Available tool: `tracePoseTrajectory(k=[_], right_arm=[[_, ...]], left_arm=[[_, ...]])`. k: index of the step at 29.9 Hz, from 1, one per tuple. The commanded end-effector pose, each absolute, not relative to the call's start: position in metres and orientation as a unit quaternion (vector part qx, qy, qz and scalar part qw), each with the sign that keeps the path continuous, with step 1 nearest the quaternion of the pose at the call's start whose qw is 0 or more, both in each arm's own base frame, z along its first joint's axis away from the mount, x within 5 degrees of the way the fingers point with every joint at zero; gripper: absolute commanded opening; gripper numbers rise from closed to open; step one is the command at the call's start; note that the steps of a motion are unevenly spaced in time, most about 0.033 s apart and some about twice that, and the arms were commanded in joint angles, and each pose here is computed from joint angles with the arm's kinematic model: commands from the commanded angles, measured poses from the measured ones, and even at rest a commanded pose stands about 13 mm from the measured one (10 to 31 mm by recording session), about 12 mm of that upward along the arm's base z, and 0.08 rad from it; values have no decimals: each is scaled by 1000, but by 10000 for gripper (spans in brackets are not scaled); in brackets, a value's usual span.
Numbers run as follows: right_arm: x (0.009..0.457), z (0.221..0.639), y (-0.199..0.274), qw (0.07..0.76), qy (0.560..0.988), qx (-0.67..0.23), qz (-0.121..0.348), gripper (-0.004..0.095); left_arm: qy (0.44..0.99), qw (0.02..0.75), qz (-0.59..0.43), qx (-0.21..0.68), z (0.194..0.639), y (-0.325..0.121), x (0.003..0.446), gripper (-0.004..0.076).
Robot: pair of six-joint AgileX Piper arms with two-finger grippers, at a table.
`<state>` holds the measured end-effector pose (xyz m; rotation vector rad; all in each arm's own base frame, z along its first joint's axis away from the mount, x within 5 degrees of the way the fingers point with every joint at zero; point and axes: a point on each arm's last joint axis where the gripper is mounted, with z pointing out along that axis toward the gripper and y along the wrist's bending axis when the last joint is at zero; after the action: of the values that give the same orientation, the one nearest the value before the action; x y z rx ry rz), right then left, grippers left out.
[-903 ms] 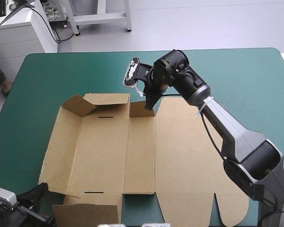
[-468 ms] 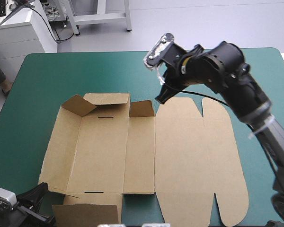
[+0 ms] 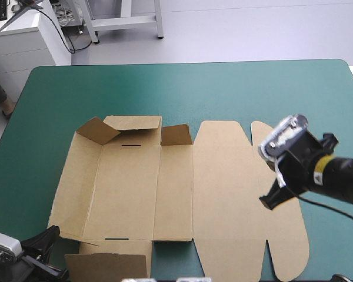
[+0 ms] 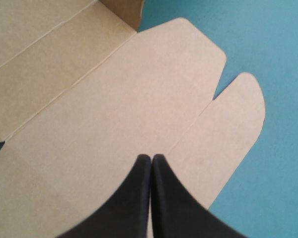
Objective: Fold the box
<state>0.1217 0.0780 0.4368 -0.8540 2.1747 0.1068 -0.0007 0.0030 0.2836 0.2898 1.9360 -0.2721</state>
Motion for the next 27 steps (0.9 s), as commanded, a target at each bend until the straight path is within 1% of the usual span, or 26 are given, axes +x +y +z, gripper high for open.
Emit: tracePoseTrajectory(k=[1, 5, 7, 9, 10, 11, 12, 18, 23, 27], right_arm=[[99, 423, 61, 448, 839, -301, 68, -15], [78, 389, 45, 462, 840, -269, 91, -15], [69, 372, 39, 464, 842, -257, 99, -15], [62, 356, 33, 459, 845, -253, 100, -15], [57, 349, 30, 463, 844, -251, 103, -15], [54, 344, 28, 466, 843, -248, 105, -15], [51, 338, 26, 469, 841, -246, 108, -15], [36, 314, 17, 508, 819, -225, 141, -15], [29, 297, 12, 518, 813, -218, 152, -15], [26, 296, 11, 535, 801, -213, 166, -15]], left_arm=[[793, 584, -119, 128, 297, 2, 2, 57], [793, 583, -124, 127, 297, 1, 2, 220], [793, 583, -124, 127, 297, 1, 2, 340], [793, 583, -124, 127, 297, 1, 2, 442], [793, 583, -124, 127, 297, 1, 2, 484], [793, 583, -124, 127, 297, 1, 2, 507], [793, 583, -124, 127, 297, 1, 2, 516], [792, 584, -125, 126, 297, 1, 2, 507], [792, 584, -123, 126, 297, 2, 2, 507], [794, 582, -130, 115, 297, 2, 2, 507]])
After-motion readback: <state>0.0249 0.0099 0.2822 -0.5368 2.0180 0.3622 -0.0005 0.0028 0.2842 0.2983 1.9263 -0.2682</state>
